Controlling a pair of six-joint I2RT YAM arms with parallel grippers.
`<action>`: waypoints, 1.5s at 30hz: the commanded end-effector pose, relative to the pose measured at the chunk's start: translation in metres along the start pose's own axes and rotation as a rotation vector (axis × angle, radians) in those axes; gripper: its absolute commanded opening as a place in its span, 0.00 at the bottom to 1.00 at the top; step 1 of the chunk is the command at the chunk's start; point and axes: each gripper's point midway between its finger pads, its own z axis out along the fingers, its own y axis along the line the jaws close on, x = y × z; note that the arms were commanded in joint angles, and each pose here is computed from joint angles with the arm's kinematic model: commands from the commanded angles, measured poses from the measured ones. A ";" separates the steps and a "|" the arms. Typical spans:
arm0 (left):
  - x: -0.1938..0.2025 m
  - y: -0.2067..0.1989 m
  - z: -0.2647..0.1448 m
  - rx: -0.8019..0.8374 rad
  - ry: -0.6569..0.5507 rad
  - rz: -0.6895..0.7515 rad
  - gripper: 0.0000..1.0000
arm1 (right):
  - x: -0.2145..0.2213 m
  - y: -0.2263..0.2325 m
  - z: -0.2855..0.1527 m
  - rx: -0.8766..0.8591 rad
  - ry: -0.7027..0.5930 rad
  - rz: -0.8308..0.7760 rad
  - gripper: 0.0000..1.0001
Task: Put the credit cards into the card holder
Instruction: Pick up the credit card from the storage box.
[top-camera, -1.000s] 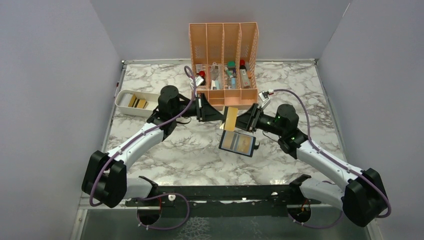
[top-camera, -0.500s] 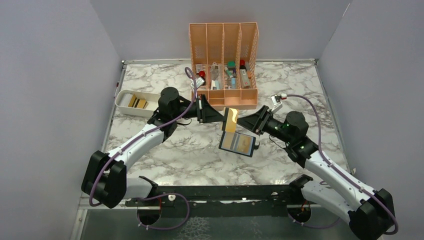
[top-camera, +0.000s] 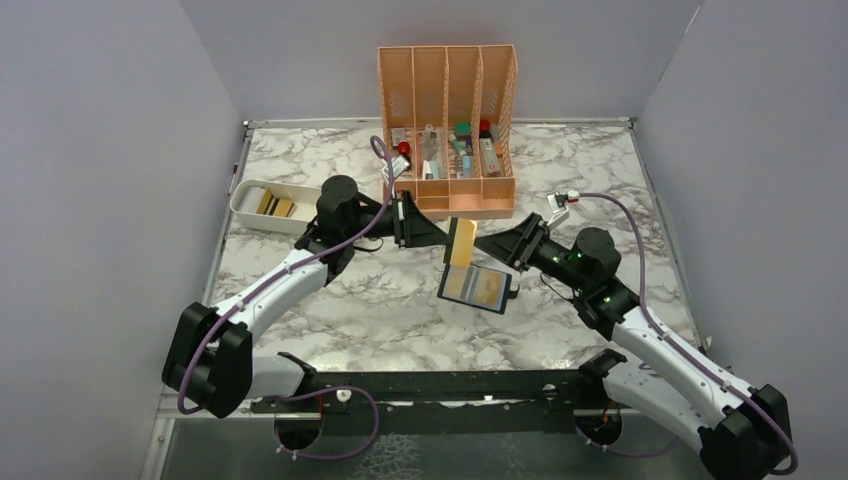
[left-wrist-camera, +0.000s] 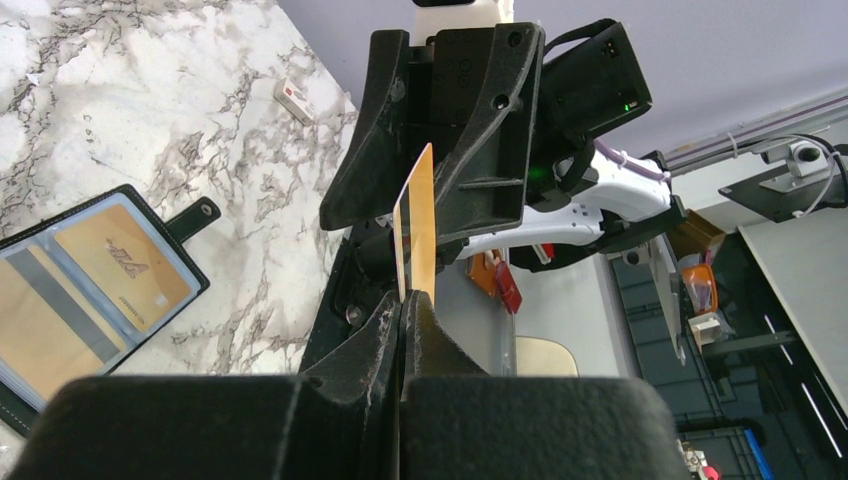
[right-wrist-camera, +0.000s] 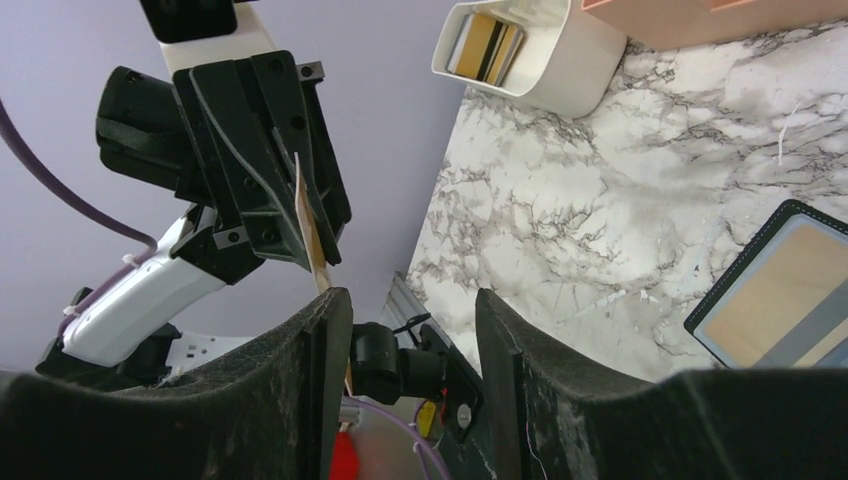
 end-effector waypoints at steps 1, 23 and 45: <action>0.006 -0.003 -0.003 0.009 0.008 0.010 0.00 | -0.015 0.023 -0.008 -0.061 -0.076 -0.042 0.55; 0.013 0.010 0.002 -0.006 0.029 -0.018 0.01 | 0.005 0.019 0.011 -0.146 0.050 -0.037 0.21; 0.032 0.154 -0.024 -0.583 -0.015 0.034 0.49 | 0.027 -0.120 -0.002 0.379 0.056 -0.127 0.01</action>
